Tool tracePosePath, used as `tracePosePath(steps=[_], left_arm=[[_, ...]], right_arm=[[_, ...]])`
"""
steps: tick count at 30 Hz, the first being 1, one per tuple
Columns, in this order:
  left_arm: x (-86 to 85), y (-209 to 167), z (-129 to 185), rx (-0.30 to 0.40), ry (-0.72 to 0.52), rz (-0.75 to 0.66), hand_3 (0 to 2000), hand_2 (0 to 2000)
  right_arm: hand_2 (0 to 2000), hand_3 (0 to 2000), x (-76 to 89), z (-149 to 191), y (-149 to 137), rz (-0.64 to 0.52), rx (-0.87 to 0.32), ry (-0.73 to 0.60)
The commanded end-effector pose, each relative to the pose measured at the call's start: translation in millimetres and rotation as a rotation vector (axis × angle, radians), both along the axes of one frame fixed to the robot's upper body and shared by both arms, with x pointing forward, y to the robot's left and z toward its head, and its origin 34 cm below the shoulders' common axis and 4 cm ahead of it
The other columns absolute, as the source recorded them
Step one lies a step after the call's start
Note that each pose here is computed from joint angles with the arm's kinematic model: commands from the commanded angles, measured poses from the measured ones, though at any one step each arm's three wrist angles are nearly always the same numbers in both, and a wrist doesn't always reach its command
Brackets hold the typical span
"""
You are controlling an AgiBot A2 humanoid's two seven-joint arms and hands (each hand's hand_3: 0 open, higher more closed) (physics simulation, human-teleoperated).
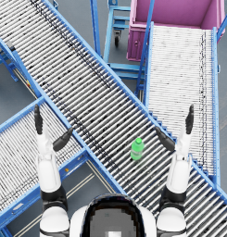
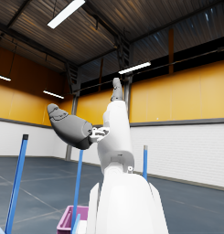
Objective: Pick up the oil and place it on the left assembly line, put the cola on the right, and keep Sprite still
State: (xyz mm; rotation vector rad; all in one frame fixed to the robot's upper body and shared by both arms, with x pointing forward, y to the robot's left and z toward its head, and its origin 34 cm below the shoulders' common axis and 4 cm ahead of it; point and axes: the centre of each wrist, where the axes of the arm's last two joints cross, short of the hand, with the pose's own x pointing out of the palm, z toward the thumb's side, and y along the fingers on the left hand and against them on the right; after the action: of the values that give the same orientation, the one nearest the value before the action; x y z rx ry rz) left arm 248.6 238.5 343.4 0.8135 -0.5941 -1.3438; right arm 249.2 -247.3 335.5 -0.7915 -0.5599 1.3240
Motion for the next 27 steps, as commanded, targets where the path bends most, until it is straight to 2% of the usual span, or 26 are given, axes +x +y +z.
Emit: tracePosePath(steps=[1, 9, 27], left_arm=[[-1.6, -1.5, 0.4, 0.003, -0.005, -0.004, 0, 0], [-1.4, -1.9, -8.2, -0.004, 0.025, -0.006, 0, 0], [-3.0, -1.0, -6.6, -0.008, 0.015, -0.002, 0, 0]], right_arm=[[0, 0, 0.6, 1.3, 1.3, 0.005, -0.004, -0.003], [0, 0, 1.6, -4.2, 2.3, 0.009, 0.0, 0.017], [0, 0, -2.3, -1.7, -2.8, -0.011, 0.012, 0.0]])
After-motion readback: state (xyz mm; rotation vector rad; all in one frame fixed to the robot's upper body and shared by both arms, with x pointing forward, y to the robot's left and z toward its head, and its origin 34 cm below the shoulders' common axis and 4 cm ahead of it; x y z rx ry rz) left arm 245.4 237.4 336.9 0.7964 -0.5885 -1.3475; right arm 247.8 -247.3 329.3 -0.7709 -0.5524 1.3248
